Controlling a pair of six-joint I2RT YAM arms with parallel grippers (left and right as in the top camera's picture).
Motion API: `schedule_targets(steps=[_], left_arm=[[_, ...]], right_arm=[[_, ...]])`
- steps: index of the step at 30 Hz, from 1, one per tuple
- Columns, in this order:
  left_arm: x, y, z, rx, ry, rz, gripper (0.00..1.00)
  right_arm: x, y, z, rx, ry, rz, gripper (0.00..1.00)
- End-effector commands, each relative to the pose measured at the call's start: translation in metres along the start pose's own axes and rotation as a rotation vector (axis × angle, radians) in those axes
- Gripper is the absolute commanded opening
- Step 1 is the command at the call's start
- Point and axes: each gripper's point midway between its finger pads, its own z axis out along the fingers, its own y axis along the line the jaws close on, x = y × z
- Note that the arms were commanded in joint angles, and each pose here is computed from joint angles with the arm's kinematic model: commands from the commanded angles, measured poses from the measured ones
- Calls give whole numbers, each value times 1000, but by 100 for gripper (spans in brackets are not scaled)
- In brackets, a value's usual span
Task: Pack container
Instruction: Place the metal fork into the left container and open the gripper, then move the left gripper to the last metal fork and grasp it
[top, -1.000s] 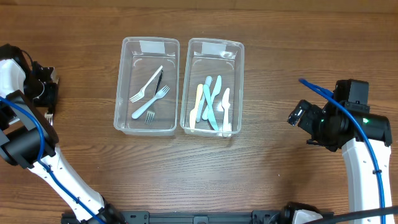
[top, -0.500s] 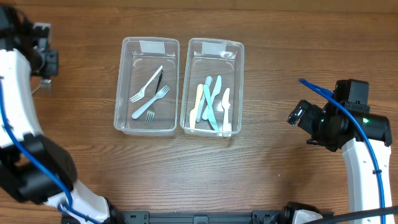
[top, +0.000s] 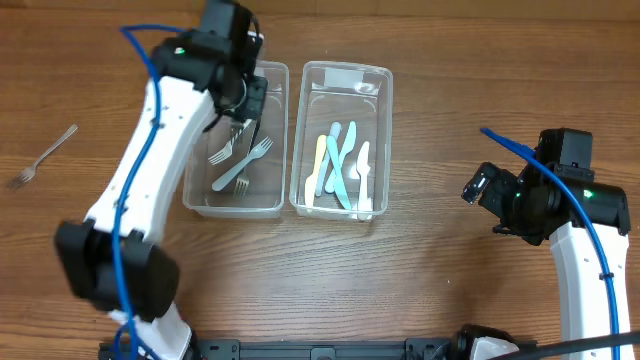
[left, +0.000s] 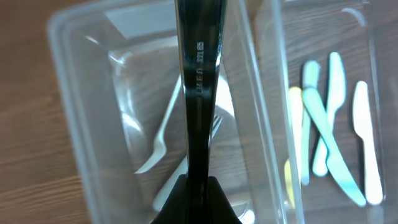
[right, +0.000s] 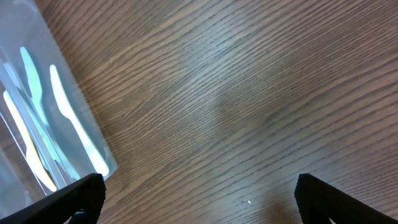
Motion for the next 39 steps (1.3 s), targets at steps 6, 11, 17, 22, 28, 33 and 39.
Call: schedule_targets(steps=[6,11,17,22,28,33,39], left_arm=[[43,1,109,-15,285,-59,4],[39,1,96,-4,264,20,54],[6,56,-12,-146,17,28,100],[23,185,-142,-364,-214,-28,100],[62,290,-148,-284,-280,-124,100],[84,351,-81,-253,-170,-160,100],[111,367,13,-127,-7,50,100]], right_arm=[[2,3,-1,-9,9,-9,100],[2,3,-1,-9,9,-10,100],[1,3,-1,-9,6,-9,100],[1,3,-1,-10,5,-10,100],[0,3,-1,-11,2,-13,100],[0,3,-1,-11,2,-13,100],[0,1,-1,-1,-2,-13,100]])
